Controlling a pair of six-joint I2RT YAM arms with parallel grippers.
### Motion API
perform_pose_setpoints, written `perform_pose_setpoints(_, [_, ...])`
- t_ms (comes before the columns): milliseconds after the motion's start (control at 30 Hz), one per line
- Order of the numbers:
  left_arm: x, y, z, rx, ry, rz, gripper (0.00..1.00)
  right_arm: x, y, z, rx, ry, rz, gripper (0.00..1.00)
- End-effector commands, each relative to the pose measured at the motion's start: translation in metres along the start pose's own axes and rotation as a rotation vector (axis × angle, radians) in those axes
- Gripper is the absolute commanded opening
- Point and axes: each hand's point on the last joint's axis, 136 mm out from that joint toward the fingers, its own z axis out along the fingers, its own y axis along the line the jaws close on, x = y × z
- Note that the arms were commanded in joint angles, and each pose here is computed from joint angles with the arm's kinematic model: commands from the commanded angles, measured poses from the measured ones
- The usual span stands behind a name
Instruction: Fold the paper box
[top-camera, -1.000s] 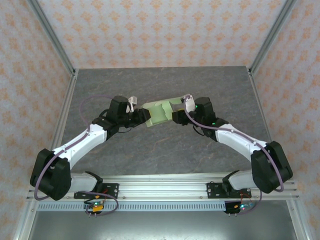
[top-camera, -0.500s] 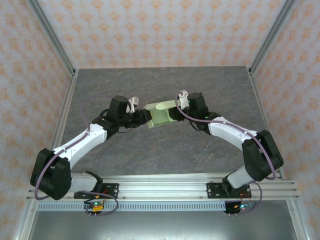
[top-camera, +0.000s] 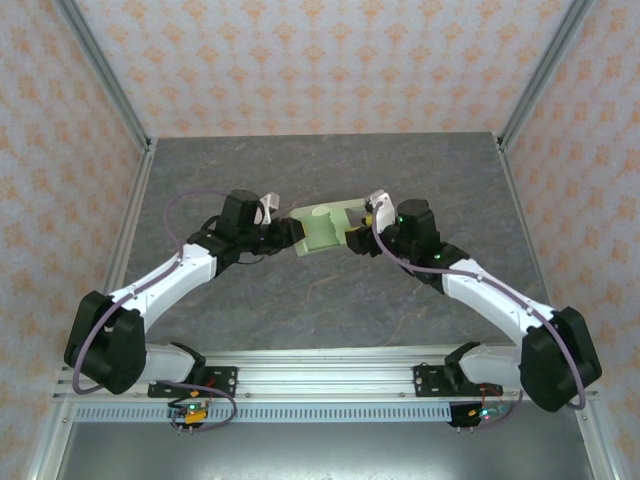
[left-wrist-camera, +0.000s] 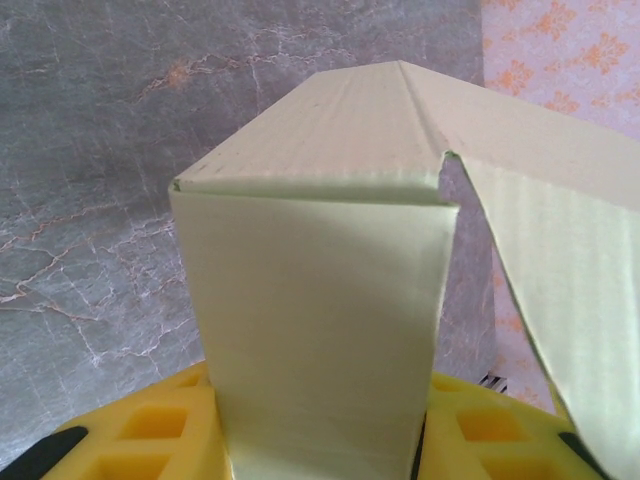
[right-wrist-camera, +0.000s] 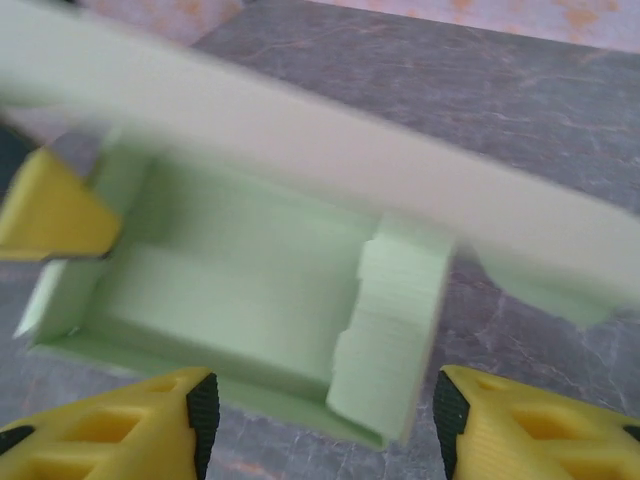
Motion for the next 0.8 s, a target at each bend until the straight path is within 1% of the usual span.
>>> perform_pose_setpoints(0, [-0.012,-0.013,-0.003,0.019,-0.019,0.002,0.34,0.031,0.034,-0.003,-0.177,0.092,-0.172,0.59])
perform_pose_setpoints(100, [-0.012,-0.013,-0.004,0.018,-0.028,0.003,0.33,0.034,0.047,-0.005,-0.250,0.128,-0.202,0.56])
perform_pose_setpoints(200, [-0.011,-0.014,-0.006,0.020,-0.021,0.006,0.33,0.035,0.041,0.004,-0.237,0.184,-0.184,0.50])
perform_pose_setpoints(333, [-0.009,-0.016,-0.011,0.031,-0.029,0.015,0.33,0.027,0.008,0.024,-0.074,0.207,-0.089,0.43])
perform_pose_setpoints(400, [-0.007,-0.020,-0.012,0.041,-0.021,0.035,0.33,0.018,-0.008,0.028,-0.021,0.182,-0.003,0.39])
perform_pose_setpoints(467, [-0.005,-0.023,-0.013,0.054,-0.003,0.056,0.33,0.009,-0.017,0.030,-0.009,0.158,0.095,0.39])
perform_pose_setpoints(533, [-0.002,-0.025,-0.015,0.060,0.001,0.072,0.34,0.000,-0.020,0.030,-0.018,0.147,0.165,0.42])
perform_pose_setpoints(667, [-0.001,-0.028,-0.019,0.073,-0.003,0.097,0.33,-0.003,-0.027,0.034,0.010,0.154,0.216,0.48])
perform_pose_setpoints(767, [-0.001,-0.032,-0.021,0.087,-0.007,0.104,0.33,-0.001,-0.037,0.039,0.060,0.174,0.237,0.49])
